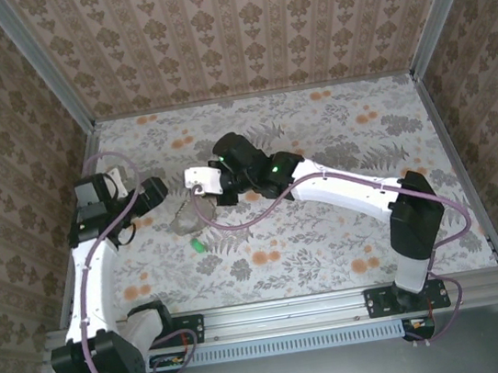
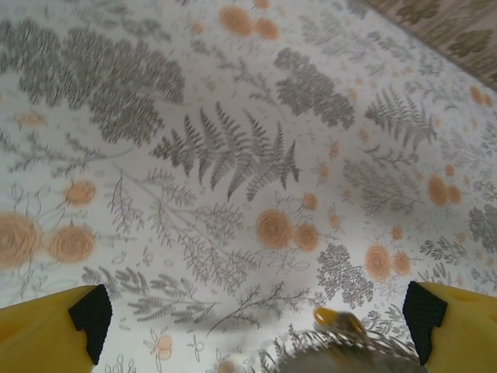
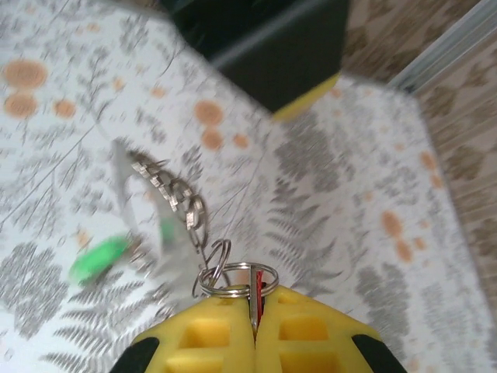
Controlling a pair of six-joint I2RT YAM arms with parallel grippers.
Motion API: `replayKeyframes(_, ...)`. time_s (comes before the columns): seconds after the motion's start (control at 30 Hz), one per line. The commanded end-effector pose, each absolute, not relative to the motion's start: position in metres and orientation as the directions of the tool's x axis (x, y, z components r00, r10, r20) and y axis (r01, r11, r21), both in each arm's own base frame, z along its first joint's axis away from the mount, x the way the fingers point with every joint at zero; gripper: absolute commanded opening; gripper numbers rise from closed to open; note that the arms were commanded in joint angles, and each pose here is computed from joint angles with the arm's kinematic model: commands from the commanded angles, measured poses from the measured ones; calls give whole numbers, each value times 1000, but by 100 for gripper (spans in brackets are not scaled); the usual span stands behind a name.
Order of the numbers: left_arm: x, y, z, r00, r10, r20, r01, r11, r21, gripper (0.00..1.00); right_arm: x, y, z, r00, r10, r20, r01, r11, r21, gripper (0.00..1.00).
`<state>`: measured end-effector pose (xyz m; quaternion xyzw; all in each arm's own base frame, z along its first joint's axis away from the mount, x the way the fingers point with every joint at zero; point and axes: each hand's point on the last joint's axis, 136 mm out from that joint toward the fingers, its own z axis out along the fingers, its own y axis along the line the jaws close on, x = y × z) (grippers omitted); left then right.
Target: Put the keys on the keyring
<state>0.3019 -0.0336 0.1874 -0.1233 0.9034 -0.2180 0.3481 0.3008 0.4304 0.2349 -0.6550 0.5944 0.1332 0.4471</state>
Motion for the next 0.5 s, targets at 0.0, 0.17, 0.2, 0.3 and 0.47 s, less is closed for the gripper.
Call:
replayKeyframes(0.0, 295, -29, 177, -744, -440, -502, -167, 850, -499, 100, 281, 422, 235, 332, -632, -700, -899, 13, -437, 0)
replayKeyframes(0.17, 293, -27, 163, -716, -482, -506, -195, 833, -517, 100, 250, 363, 175, 295, -749, -594, -924, -66, -376, 0)
replayKeyframes(0.2, 293, -26, 160, -712, -489, -505, -204, 831, -517, 100, 245, 353, 166, 289, -767, -573, -928, -78, -364, 0)
replayKeyframes(0.3, 291, -22, 149, -706, -509, -493, -240, 826, -510, 100, 231, 324, 136, 271, -820, -505, -935, -98, -342, 1)
replayKeyframes(0.47, 289, -19, 131, -697, -548, -462, -290, 805, -517, 100, 217, 282, 94, 235, -890, -391, -948, -121, -296, 4)
